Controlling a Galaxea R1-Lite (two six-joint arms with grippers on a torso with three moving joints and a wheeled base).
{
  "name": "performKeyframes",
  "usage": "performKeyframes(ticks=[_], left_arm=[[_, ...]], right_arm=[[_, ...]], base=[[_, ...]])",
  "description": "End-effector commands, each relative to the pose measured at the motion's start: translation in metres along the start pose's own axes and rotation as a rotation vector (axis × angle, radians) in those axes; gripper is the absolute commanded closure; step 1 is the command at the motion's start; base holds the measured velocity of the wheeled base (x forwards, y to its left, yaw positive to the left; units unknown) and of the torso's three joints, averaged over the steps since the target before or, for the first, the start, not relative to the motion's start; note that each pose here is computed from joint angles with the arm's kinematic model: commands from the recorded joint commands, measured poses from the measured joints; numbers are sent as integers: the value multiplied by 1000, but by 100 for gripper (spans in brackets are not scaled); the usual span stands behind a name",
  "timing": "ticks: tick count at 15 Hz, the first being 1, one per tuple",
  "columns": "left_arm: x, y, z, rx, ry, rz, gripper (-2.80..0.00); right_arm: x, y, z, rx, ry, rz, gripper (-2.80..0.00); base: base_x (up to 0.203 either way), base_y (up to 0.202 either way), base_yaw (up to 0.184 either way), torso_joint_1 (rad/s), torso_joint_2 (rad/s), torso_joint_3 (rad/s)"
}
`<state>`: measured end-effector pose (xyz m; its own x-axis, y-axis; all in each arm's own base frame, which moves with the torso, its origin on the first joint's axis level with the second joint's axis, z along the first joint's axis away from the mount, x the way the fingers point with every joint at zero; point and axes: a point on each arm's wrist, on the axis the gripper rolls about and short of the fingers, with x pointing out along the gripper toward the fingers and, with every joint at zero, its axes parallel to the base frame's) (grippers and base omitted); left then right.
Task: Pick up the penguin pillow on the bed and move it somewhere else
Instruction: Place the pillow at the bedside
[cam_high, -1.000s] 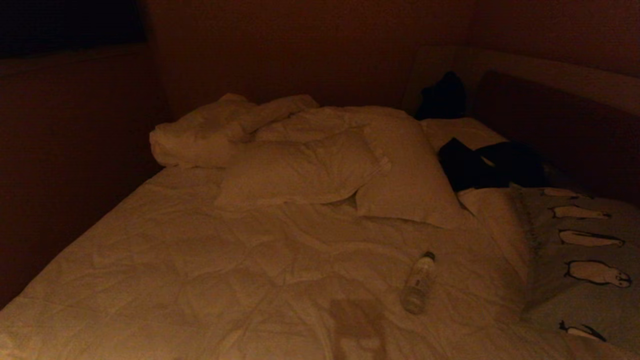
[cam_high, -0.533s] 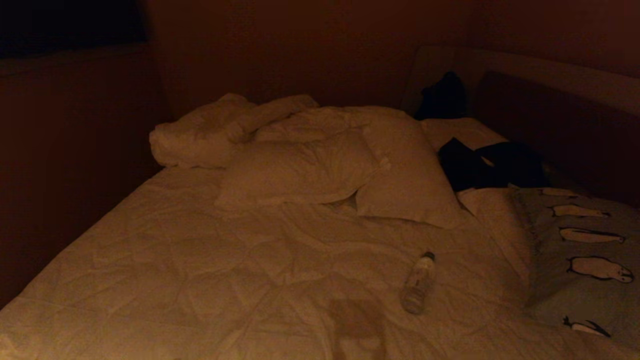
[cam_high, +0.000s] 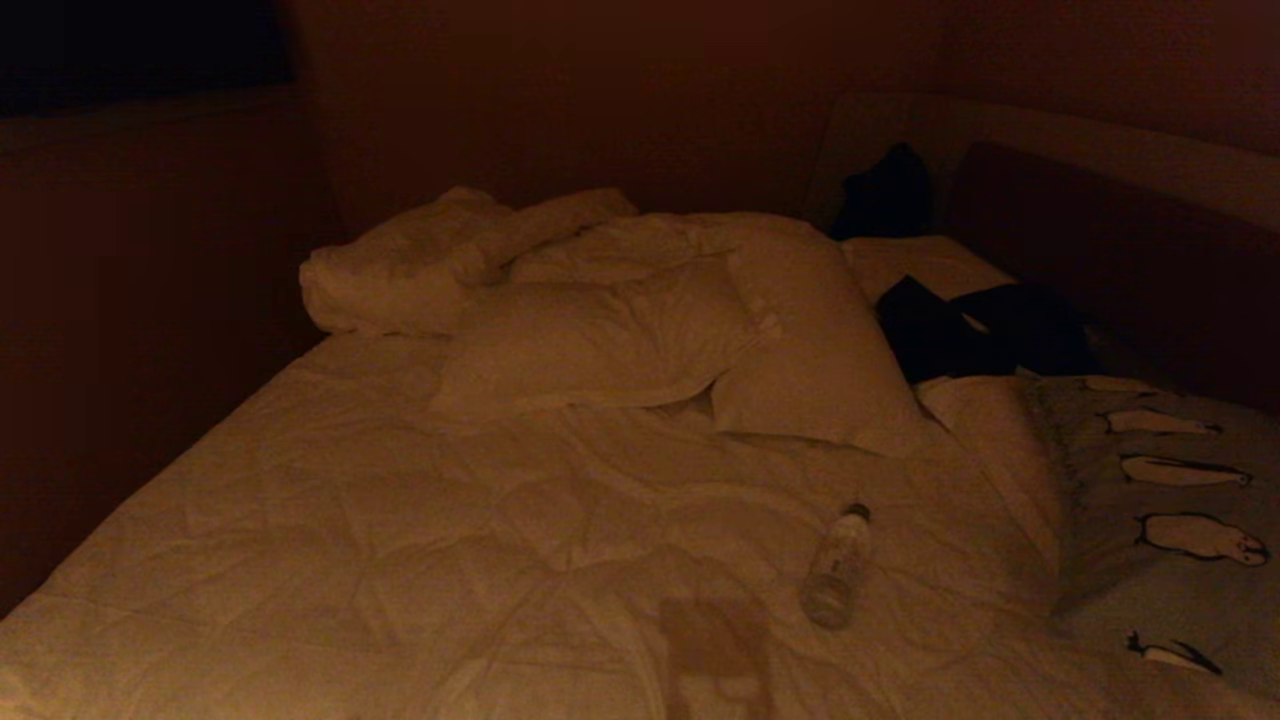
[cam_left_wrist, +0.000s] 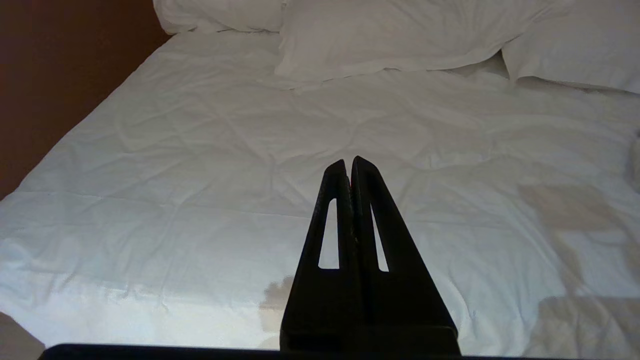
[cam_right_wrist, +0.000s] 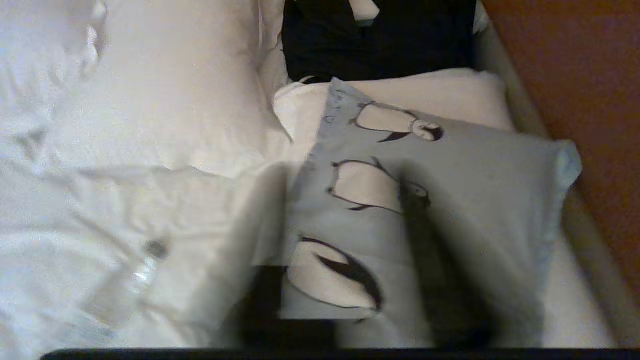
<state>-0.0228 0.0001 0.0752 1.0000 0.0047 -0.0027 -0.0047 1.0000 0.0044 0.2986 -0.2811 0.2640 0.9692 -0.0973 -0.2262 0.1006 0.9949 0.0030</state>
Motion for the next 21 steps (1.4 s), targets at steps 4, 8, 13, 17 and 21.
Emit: performKeyframes(ticks=[4,8,13,17,21], left_arm=[[0,0,0,0,0,1,0],[0,0,0,0,0,0,0],[0,0,0,0,-1,1,0],[0,0,0,0,-1,0,0],[0,0,0,0,0,1,0]], right_arm=[[-34,35,25,224,58,-38,0],[-56,56,-13,426,212,-37,0],[-110,28,-68,708,280,-193,0],[-136,-12,-101,803,283,-267,0],[-144,-55,-160,832,369,-315,0]], base=[[0,0,0,0,0,0],[0,0,0,0,0,0],[0,0,0,0,0,0],[0,0,0,0,0,0],[0,0,0,0,0,0]])
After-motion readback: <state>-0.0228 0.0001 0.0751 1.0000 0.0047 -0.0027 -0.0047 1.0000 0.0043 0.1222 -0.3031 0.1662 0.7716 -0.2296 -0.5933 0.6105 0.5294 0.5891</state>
